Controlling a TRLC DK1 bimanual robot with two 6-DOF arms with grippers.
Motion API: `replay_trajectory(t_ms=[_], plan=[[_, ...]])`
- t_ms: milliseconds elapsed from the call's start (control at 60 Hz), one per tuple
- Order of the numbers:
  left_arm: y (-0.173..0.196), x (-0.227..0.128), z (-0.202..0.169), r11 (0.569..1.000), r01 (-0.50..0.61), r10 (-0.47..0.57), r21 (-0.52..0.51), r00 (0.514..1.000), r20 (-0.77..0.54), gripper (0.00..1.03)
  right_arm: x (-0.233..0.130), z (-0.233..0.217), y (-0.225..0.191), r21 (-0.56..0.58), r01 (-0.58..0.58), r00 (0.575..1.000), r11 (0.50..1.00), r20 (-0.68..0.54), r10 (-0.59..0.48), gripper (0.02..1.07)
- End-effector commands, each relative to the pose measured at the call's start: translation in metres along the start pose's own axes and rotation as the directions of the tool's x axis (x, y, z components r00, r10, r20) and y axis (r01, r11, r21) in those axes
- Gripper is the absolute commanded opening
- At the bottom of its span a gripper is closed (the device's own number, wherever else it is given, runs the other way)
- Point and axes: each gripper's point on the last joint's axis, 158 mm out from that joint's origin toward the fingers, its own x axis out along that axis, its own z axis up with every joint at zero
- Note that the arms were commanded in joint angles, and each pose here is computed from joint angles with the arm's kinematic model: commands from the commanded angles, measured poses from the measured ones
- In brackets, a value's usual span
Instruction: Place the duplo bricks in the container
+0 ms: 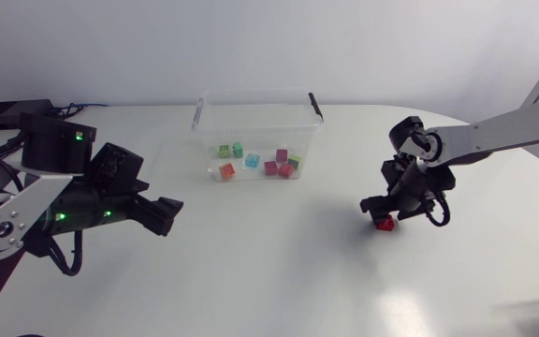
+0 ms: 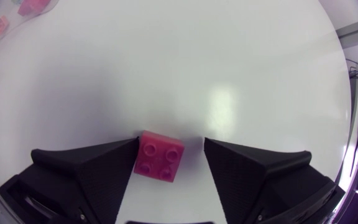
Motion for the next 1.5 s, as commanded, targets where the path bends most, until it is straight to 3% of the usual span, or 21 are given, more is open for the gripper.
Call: replay_trajectory(t_ms=[0, 67, 150, 300, 417, 683, 850, 983, 1133, 1300, 1483], plan=[[-0.006, 0.004, -0.014, 1.000, 0.019, -0.019, 0.004, 0.999, -0.030, 0.99, 0.001, -0.021, -0.002, 0.044, 0.013, 0.998, 0.999, -0.065, -0.010, 1.00], [-0.006, 0.005, -0.014, 1.000, 0.019, -0.019, 0.004, 0.999, -0.030, 0.99, 0.004, -0.026, 0.001, 0.053, 0.014, 0.996, 0.998, -0.083, -0.009, 0.97], [-0.007, 0.005, -0.015, 1.000, 0.021, -0.020, 0.003, 0.999, -0.031, 0.99, 0.012, -0.031, 0.004, 0.067, 0.015, 0.994, 0.998, -0.105, -0.008, 0.86], [-0.006, 0.004, -0.014, 1.000, 0.018, -0.018, 0.000, 1.000, -0.025, 0.99, 0.018, -0.037, 0.018, 0.076, -0.033, 0.991, 0.997, -0.124, 0.042, 0.41], [-0.005, 0.004, -0.017, 1.000, 0.016, -0.016, -0.001, 0.999, -0.032, 0.99, 0.019, -0.040, 0.021, 0.112, -0.061, 0.987, 0.992, -0.140, 0.077, 0.35], [-0.005, 0.004, -0.018, 1.000, 0.015, -0.015, -0.005, 0.999, -0.032, 0.99, 0.006, -0.029, 0.018, 0.114, -0.071, 0.994, 0.991, -0.070, 0.079, 0.34], [-0.004, 0.005, -0.020, 1.000, 0.012, -0.012, -0.007, 0.999, -0.035, 0.99, -0.046, 0.005, 0.026, 0.092, -0.119, 0.988, 0.989, 0.114, 0.108, 0.34], [-0.004, 0.005, -0.022, 1.000, 0.011, -0.012, -0.009, 0.999, -0.037, 0.99, -0.109, 0.042, 0.035, 0.053, -0.150, 0.942, 0.987, 0.312, 0.126, 0.34], [0.000, 0.004, -0.025, 1.000, 0.003, -0.003, -0.018, 0.999, -0.040, 0.99, -0.191, 0.084, 0.048, -0.001, -0.178, 0.850, 0.984, 0.504, 0.155, 0.34], [0.004, 0.000, -0.024, 1.000, -0.009, 0.008, -0.023, 1.000, -0.028, 0.99, -0.246, 0.113, 0.073, -0.075, -0.199, 0.780, 0.977, 0.591, 0.204, 0.34], [0.014, -0.010, -0.021, 0.998, -0.038, 0.038, -0.043, 0.999, 0.002, 0.99, -0.267, 0.136, 0.105, -0.144, -0.211, 0.746, 0.967, 0.616, 0.255, 0.35]])
